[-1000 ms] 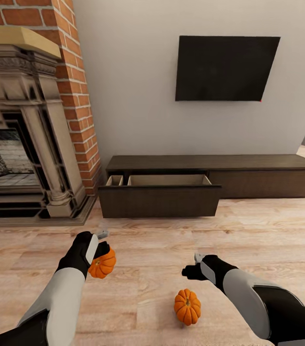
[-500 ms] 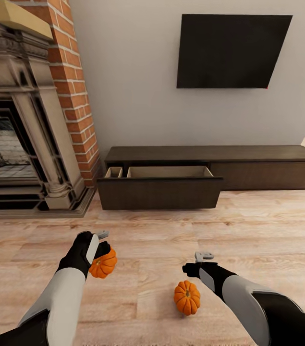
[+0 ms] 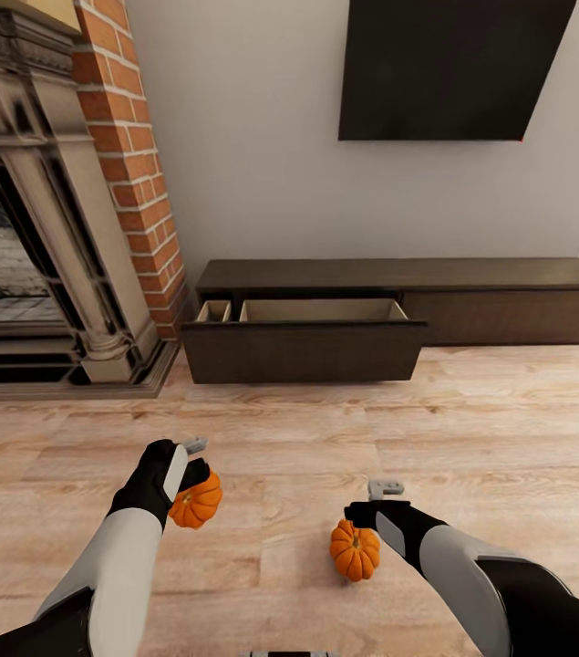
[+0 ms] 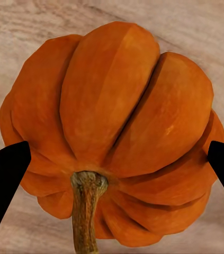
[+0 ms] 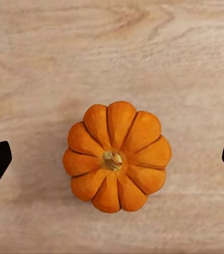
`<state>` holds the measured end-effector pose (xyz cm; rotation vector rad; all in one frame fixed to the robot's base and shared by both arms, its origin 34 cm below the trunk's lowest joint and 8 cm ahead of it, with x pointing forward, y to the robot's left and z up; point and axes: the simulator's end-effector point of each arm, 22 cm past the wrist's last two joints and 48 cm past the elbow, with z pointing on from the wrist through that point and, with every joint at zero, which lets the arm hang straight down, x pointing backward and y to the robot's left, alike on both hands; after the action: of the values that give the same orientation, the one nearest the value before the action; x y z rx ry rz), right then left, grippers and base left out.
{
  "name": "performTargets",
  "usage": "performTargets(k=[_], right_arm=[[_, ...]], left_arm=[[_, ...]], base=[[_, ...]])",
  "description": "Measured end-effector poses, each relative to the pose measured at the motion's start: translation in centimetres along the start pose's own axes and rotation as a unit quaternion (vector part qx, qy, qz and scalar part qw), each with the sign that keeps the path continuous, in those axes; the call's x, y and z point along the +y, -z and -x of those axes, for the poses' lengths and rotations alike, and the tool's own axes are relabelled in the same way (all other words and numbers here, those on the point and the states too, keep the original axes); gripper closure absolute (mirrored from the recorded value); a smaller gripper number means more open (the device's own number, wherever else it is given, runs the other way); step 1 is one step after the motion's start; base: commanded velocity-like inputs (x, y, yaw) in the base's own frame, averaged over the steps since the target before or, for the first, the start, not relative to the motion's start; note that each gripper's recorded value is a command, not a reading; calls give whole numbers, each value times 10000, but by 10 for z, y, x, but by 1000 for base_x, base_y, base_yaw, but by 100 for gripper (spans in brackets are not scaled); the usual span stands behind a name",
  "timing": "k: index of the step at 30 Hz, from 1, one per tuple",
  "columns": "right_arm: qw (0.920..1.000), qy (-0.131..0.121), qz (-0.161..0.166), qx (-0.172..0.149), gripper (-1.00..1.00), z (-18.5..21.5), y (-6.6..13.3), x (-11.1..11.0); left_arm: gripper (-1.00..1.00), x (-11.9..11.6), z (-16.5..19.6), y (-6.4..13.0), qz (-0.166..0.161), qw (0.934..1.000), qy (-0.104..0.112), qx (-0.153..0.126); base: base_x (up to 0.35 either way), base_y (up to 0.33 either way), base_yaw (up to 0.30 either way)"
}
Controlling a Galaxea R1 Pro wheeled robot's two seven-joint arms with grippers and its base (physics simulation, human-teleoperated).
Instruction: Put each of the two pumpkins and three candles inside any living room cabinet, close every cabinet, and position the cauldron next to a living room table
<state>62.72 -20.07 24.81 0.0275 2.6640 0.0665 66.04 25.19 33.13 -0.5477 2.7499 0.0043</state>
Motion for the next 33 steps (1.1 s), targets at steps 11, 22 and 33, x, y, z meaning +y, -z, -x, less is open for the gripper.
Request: performTargets(k=[11,22,33], right_arm=[[9999,9,84,106,-100,-11,-7,13],[9994,6,135,315,-100,-32,-22,21],[9985,-7,128,538,-100,-55,-38,20]], left_arm=[[100,3,-7,-10,40,9999,-7,94],[100,7,-22,-31,112,9995,-22,283],[100,11,-40,-53,187,9986,-31,497]], base=[[0,0,0],[0,0,0],[0,0,0]])
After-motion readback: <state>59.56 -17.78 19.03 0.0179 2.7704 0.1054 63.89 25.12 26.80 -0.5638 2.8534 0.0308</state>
